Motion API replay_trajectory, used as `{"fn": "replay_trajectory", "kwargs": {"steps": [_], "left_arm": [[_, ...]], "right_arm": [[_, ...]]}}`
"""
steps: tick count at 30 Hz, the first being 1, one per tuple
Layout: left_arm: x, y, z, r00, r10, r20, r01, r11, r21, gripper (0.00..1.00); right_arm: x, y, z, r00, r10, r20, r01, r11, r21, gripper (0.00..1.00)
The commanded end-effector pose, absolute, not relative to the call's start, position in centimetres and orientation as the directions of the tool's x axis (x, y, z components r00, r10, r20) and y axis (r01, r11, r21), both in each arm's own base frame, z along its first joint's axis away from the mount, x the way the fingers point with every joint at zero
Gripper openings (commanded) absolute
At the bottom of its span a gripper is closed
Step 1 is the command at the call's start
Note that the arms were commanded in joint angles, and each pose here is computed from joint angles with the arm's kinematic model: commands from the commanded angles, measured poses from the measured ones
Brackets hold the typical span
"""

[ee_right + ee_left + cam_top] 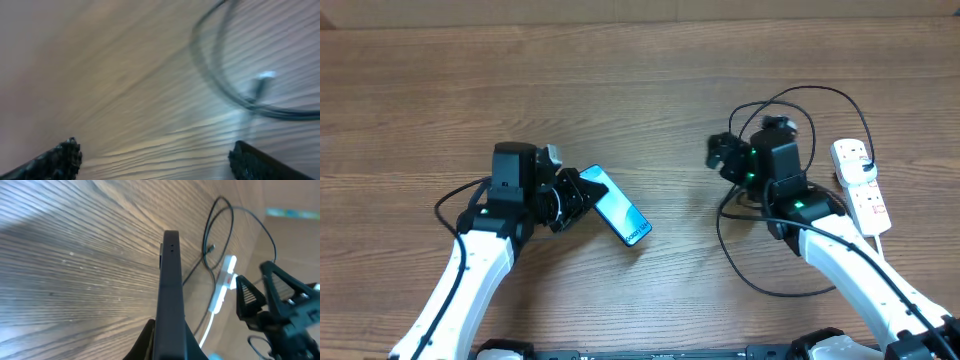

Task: Plug charger to phone and switch on socket
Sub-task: 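Open the right gripper and move it right toward the black cable, then grasp the black cable just behind the USB-C plug with the right gripper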

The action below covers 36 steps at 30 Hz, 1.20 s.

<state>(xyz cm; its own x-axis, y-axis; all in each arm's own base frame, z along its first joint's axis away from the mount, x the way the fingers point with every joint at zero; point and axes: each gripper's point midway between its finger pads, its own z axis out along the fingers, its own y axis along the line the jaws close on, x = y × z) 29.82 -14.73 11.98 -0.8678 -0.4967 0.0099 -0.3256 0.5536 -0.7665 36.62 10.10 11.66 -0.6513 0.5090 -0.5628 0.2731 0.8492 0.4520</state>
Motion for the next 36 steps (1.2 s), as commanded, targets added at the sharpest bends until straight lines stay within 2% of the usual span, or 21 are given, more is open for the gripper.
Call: {"fn": "replay_trajectory", "kwargs": {"steps": [1, 2, 3, 10, 18, 21, 26, 32, 34, 36], "left_arm": [[29.4, -16.6, 12.2, -0.911, -0.407, 0.061, -0.281, 0.506, -0.816, 0.04], [29.6, -16.9, 12.0, -0.916, -0.396, 0.068, -0.276, 0.496, -0.824, 0.04], [29.8, -17.2, 12.1, -0.922, -0.382, 0.072, -0.265, 0.482, -0.835, 0.04], [30.7, -17.9, 12.5, -0.928, -0.363, 0.086, -0.249, 0.429, -0.868, 0.04], [30.4, -18.2, 12.7, -0.933, -0.348, 0.097, -0.246, 0.416, -0.875, 0.04], [30.4, -18.2, 12.7, -0.930, -0.352, 0.104, -0.254, 0.413, -0.874, 0.04], [30.5, -18.2, 12.7, -0.920, -0.367, 0.137, -0.288, 0.400, -0.870, 0.04], [30.3, -18.1, 13.0, -0.909, -0.372, 0.187, -0.329, 0.365, -0.871, 0.04], [30.2, -18.1, 13.3, -0.911, -0.364, 0.195, -0.329, 0.354, -0.876, 0.04], [30.1, -18.2, 13.5, -0.914, -0.351, 0.202, -0.327, 0.345, -0.880, 0.04]], "right_arm": [[37.2, 6.8, 11.4, -0.609, 0.486, -0.627, 0.344, 0.874, 0.343, 0.77], [37.2, 6.4, 10.8, -0.614, 0.486, -0.623, 0.359, 0.874, 0.328, 0.72], [37.3, 6.3, 10.2, -0.621, 0.485, -0.615, 0.368, 0.874, 0.318, 0.71], [37.5, 6.3, 4.0, -0.675, 0.515, -0.528, 0.446, 0.855, 0.264, 0.70], [38.2, 6.5, 0.6, -0.683, 0.531, -0.502, 0.471, 0.845, 0.254, 0.66], [37.9, 6.6, -0.6, -0.699, 0.528, -0.482, 0.474, 0.847, 0.240, 0.57], [37.7, 6.6, -0.7, -0.703, 0.526, -0.478, 0.474, 0.848, 0.236, 0.33], [36.8, 6.3, -1.2, -0.725, 0.521, -0.451, 0.484, 0.851, 0.204, 0.15], [36.5, 6.5, -1.2, -0.734, 0.519, -0.438, 0.481, 0.853, 0.204, 0.06], [36.3, 7.2, -0.6, -0.750, 0.518, -0.412, 0.466, 0.855, 0.228, 0.04]]}}
